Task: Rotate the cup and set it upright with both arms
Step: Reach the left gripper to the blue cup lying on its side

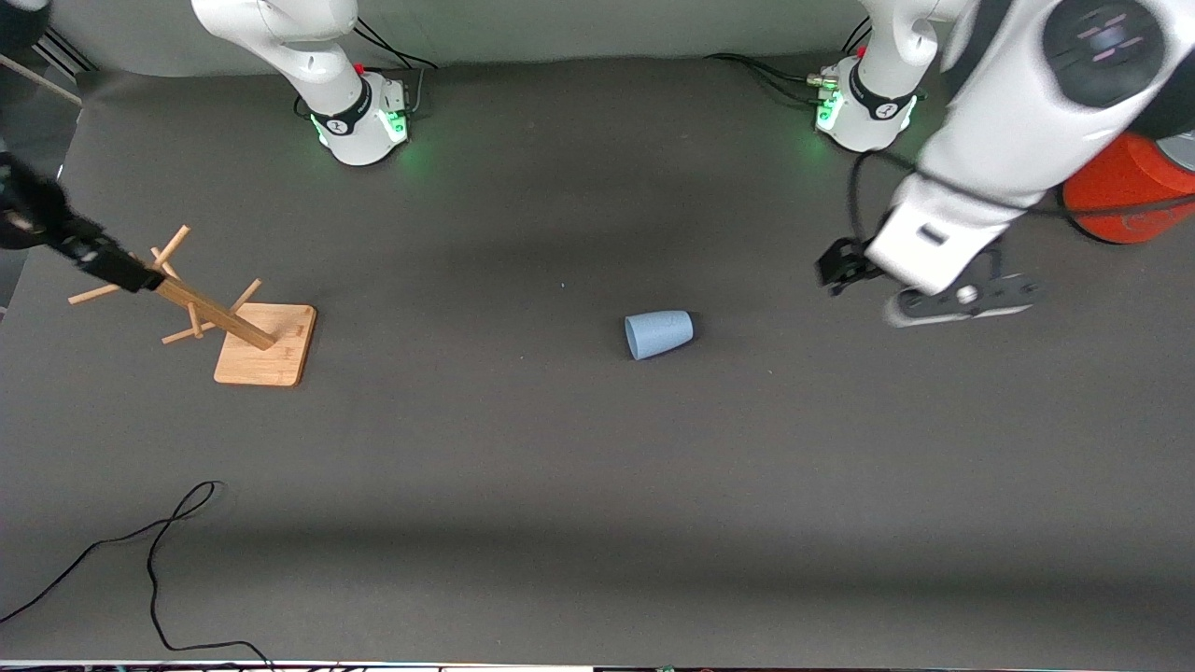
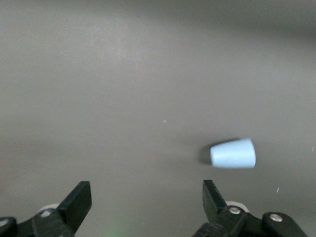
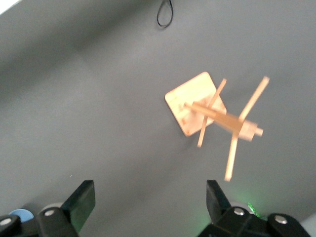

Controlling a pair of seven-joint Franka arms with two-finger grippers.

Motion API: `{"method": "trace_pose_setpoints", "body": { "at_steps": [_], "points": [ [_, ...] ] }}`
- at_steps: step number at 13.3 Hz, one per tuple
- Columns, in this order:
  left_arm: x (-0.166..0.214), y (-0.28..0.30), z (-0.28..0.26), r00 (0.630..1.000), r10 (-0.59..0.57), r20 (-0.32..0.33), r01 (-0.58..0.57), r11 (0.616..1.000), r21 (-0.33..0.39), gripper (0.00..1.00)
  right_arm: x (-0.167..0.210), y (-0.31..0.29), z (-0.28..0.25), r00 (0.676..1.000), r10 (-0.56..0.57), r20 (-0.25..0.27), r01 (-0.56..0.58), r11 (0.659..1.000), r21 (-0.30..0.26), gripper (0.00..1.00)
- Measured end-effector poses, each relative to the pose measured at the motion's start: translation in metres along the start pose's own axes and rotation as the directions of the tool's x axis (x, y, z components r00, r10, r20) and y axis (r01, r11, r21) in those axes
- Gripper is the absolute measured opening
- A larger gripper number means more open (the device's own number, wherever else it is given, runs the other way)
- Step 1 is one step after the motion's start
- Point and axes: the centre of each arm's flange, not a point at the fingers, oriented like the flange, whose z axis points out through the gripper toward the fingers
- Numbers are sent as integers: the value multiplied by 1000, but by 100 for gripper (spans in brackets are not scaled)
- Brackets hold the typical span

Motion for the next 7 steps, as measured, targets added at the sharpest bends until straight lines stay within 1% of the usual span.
{"method": "trace_pose_setpoints", "body": {
  "at_steps": [2,3,5,7],
  "points": [
    [0,75,32,999,-39,-27,41,998,55,100,13,21,15,994,-106,-28,107,994,21,100],
    [-5,111,50,998,-49,-37,51,996,73,100,15,24,20,985,-170,-40,171,985,29,100],
    [-17,166,88,999,-24,-49,29,994,107,100,20,27,27,950,-305,-66,308,949,60,100],
    [-25,200,121,997,26,-70,-16,990,138,100,28,34,31,916,-390,-97,397,915,70,100]
  ]
}}
